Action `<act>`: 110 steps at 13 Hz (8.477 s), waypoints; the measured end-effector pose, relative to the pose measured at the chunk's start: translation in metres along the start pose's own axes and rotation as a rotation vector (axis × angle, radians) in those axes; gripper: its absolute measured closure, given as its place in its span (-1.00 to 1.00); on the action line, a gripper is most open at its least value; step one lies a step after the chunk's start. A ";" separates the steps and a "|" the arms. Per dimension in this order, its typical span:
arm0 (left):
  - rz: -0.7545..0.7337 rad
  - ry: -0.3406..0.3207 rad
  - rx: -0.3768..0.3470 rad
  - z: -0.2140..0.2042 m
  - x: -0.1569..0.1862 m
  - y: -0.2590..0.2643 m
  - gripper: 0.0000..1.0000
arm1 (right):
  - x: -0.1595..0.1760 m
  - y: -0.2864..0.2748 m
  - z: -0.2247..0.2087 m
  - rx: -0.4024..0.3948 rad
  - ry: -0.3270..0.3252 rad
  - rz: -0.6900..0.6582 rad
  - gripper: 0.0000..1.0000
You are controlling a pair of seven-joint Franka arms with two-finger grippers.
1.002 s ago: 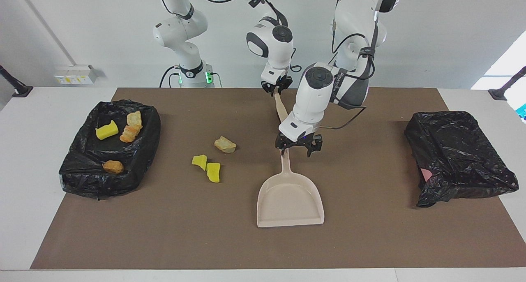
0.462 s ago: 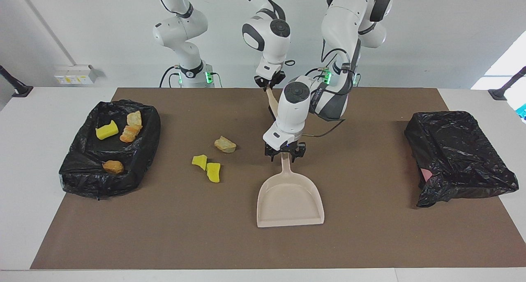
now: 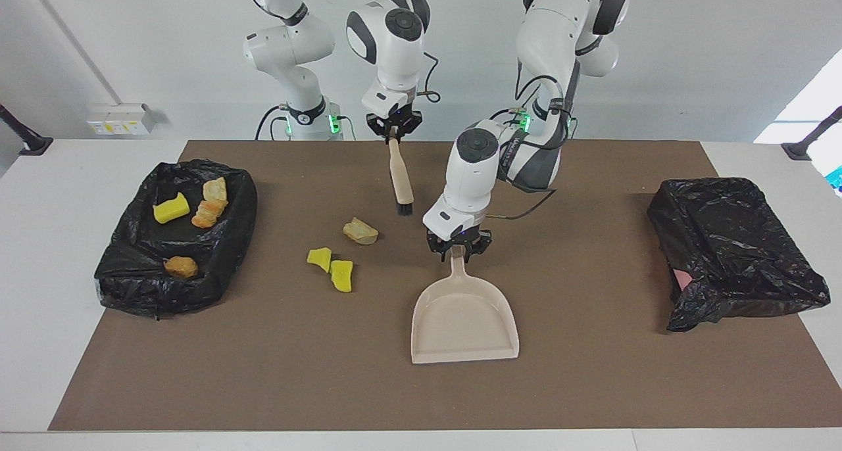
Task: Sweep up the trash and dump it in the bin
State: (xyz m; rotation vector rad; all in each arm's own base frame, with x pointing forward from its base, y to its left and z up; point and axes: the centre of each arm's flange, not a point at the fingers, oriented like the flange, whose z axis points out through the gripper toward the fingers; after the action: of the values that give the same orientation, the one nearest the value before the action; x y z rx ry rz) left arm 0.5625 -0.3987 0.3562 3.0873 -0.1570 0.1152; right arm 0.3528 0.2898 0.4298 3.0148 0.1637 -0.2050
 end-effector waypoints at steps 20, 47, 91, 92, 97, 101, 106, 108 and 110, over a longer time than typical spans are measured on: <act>0.898 -0.198 0.029 -0.080 0.000 -0.128 0.36 | 0.143 0.197 0.090 -0.121 -0.062 -0.103 0.49; 1.289 -0.054 0.066 -0.015 -0.116 -0.039 0.36 | 0.129 0.153 0.043 0.115 -0.137 -0.124 0.49; 1.220 -0.062 0.006 -0.085 -0.018 -0.168 0.36 | 0.009 0.016 -0.001 0.108 -0.204 0.058 0.49; 1.218 -0.054 0.000 -0.097 -0.009 -0.183 0.36 | 0.006 0.005 0.009 0.111 -0.198 0.066 0.49; 1.234 -0.035 -0.031 -0.156 0.025 -0.304 0.36 | 0.004 -0.038 0.041 0.125 -0.181 0.085 0.49; 1.306 -0.039 -0.036 -0.168 0.029 -0.415 0.36 | 0.000 -0.054 0.075 0.125 -0.171 0.105 0.49; 1.393 -0.034 -0.024 -0.175 0.005 -0.531 0.36 | -0.004 -0.059 0.094 0.123 -0.168 0.098 0.36; 1.424 -0.033 -0.012 -0.181 -0.018 -0.593 0.36 | -0.004 -0.059 0.095 0.122 -0.169 0.098 0.16; 1.445 -0.033 0.014 -0.189 -0.044 -0.646 0.36 | -0.004 -0.059 0.095 0.121 -0.171 0.099 -0.19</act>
State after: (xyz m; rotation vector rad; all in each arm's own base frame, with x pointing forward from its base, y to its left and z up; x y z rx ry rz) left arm 0.5722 0.2578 0.5124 2.2673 -2.2125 0.0926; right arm 0.3296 0.3357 0.3303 3.0951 -0.0137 -0.4770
